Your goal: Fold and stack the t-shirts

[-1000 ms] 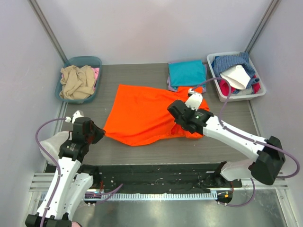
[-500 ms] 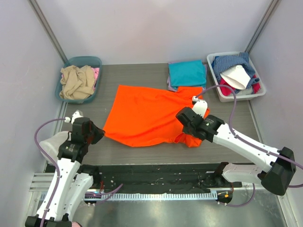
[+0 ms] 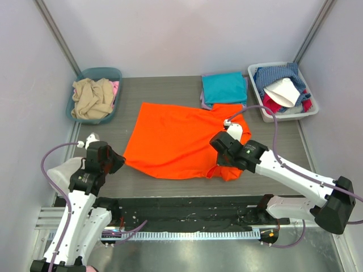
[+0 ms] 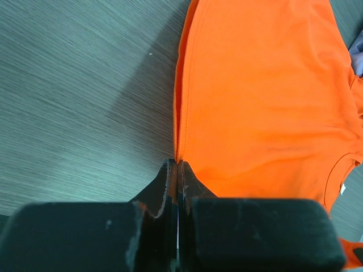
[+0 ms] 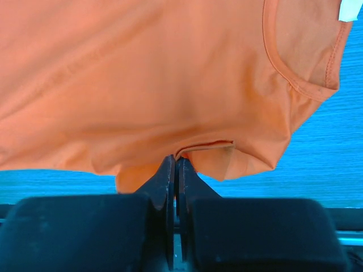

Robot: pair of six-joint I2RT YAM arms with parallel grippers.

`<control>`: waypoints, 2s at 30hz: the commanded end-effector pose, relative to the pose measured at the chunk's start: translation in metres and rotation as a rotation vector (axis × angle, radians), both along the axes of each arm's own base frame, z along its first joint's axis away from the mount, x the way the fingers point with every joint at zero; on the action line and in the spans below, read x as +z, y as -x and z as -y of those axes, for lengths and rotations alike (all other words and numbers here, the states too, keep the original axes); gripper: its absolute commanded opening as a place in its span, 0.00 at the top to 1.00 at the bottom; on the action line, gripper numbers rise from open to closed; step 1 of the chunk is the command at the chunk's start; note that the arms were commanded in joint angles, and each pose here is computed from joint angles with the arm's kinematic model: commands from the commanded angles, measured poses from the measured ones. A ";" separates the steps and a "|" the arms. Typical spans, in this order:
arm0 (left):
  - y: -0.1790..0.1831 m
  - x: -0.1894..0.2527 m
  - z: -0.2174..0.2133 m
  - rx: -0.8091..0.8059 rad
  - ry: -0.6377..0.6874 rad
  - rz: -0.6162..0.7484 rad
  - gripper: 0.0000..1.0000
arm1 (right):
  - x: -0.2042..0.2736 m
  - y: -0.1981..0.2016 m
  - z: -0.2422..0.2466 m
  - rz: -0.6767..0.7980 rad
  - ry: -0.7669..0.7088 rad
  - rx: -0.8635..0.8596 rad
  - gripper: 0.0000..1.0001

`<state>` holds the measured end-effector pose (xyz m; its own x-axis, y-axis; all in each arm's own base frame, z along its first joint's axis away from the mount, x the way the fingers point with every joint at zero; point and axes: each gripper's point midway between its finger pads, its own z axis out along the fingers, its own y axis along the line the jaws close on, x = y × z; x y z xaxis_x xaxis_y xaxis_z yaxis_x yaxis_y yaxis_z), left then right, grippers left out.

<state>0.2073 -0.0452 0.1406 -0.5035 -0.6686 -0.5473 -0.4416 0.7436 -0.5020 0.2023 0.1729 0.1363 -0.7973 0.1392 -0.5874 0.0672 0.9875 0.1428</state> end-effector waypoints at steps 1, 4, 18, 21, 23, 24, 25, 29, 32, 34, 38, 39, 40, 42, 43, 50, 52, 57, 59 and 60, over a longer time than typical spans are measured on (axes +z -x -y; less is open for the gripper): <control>-0.004 0.013 -0.003 0.007 -0.011 0.045 1.00 | 0.000 0.007 0.004 0.002 -0.014 0.006 0.84; -0.004 0.012 -0.003 0.009 -0.012 0.042 1.00 | 0.001 0.006 0.006 0.013 -0.018 -0.009 0.61; -0.005 0.015 -0.002 0.006 -0.007 0.051 1.00 | 0.044 -0.020 0.020 0.163 0.178 0.155 0.32; -0.005 0.016 -0.002 0.004 -0.010 0.049 1.00 | 0.031 -0.030 0.015 0.130 0.266 0.241 0.32; -0.006 0.017 -0.002 0.003 -0.007 0.053 1.00 | 0.024 -0.043 0.013 0.122 0.295 0.253 0.33; -0.006 0.017 -0.002 0.002 -0.008 0.055 1.00 | 0.013 -0.048 0.011 0.090 0.298 0.263 0.33; -0.007 0.018 -0.001 0.002 -0.006 0.055 1.00 | 0.008 -0.052 0.009 0.072 0.287 0.284 0.35; -0.007 0.019 -0.002 -0.001 -0.012 0.052 1.00 | -0.008 -0.083 0.016 0.030 0.118 0.241 0.37; -0.008 0.019 -0.002 -0.001 -0.015 0.052 1.00 | -0.018 -0.092 0.023 -0.009 0.041 0.223 0.37; -0.009 0.018 -0.002 0.000 -0.014 0.051 1.00 | -0.026 -0.090 0.020 -0.042 -0.007 0.241 0.38; -0.009 0.015 -0.001 -0.001 -0.011 0.044 1.00 | -0.043 -0.087 0.013 -0.087 -0.076 0.285 0.39; -0.009 0.015 -0.001 -0.001 -0.011 0.044 1.00 | -0.045 -0.086 0.011 -0.089 -0.093 0.299 0.39; -0.009 0.015 -0.002 -0.002 -0.014 0.044 1.00 | -0.052 -0.081 0.011 -0.111 -0.103 0.313 0.39; -0.008 0.015 -0.002 -0.002 -0.014 0.044 1.00 | -0.057 -0.077 0.004 -0.125 -0.142 0.355 0.39; -0.008 0.014 -0.002 0.000 -0.016 0.043 1.00 | -0.061 -0.075 0.004 -0.136 -0.143 0.357 0.39; -0.009 0.015 -0.001 -0.005 -0.016 0.041 1.00 | -0.071 -0.071 0.000 -0.183 -0.177 0.360 0.38; -0.009 0.016 -0.001 -0.006 -0.015 0.043 1.00 | -0.077 -0.068 0.000 -0.203 -0.185 0.364 0.38; -0.008 0.016 -0.001 -0.008 -0.015 0.041 1.00 | -0.085 -0.067 0.003 -0.228 -0.187 0.339 0.39; -0.007 0.016 -0.001 -0.006 -0.015 0.040 1.00 | -0.089 -0.066 0.006 -0.240 -0.185 0.325 0.41; -0.007 0.016 -0.002 -0.007 -0.016 0.040 1.00 | -0.089 -0.066 0.006 -0.242 -0.186 0.320 0.42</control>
